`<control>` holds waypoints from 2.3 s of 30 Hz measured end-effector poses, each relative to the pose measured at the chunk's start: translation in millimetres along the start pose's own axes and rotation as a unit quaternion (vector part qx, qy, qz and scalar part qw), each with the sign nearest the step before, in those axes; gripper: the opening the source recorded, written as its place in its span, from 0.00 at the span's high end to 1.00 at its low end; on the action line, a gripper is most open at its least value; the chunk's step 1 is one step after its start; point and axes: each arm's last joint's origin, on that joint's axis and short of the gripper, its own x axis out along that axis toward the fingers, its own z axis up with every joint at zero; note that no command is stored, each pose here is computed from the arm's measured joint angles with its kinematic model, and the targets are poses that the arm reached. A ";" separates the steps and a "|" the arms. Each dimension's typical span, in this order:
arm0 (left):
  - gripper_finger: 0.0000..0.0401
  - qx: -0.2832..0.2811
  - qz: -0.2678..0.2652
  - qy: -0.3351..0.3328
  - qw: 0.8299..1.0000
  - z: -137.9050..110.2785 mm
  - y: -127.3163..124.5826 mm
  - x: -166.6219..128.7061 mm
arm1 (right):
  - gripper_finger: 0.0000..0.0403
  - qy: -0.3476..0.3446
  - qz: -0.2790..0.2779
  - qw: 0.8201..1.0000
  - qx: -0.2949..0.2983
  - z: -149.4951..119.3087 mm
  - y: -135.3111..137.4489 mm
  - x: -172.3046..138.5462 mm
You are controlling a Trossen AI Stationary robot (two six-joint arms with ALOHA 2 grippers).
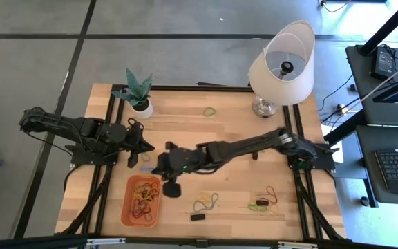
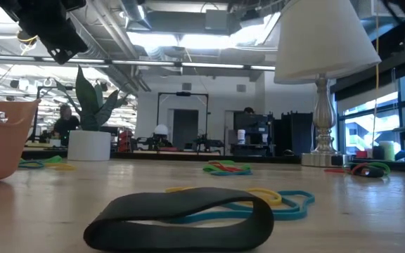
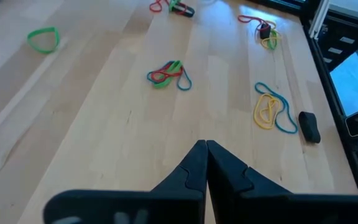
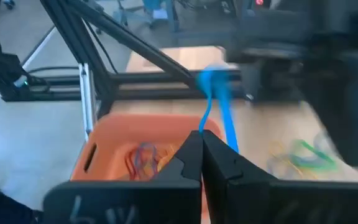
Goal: Pick and place rubber bands into bin
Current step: Put the blue rubber band into the orange bin, then put the green rubber band into the orange bin
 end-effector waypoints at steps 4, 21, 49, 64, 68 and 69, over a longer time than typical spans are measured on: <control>0.98 0.000 -0.001 -0.002 1.000 0.5 -0.2 0.1 | 1.00 0.019 0.015 1.000 0.006 -13.8 1.8 38.6; 0.99 0.000 0.002 -0.001 1.000 0.2 0.1 0.1 | 0.94 0.091 0.018 0.983 0.159 -102.5 5.2 109.2; 1.00 0.022 0.020 0.024 0.999 -1.7 -0.2 10.1 | 0.99 0.222 -0.043 0.970 0.088 -57.7 -11.8 36.9; 0.99 0.023 0.055 0.076 0.995 1.3 -4.4 34.6 | 0.99 0.145 -0.036 0.982 0.114 -110.9 -57.0 -60.0; 1.00 0.018 0.089 0.076 0.993 12.5 -6.4 35.8 | 1.00 0.105 -0.035 0.983 0.146 -145.0 -68.4 -123.2; 0.99 0.014 0.100 0.081 0.992 15.4 -6.8 36.7 | 1.00 0.098 -0.035 0.983 0.151 -152.0 -70.3 -140.0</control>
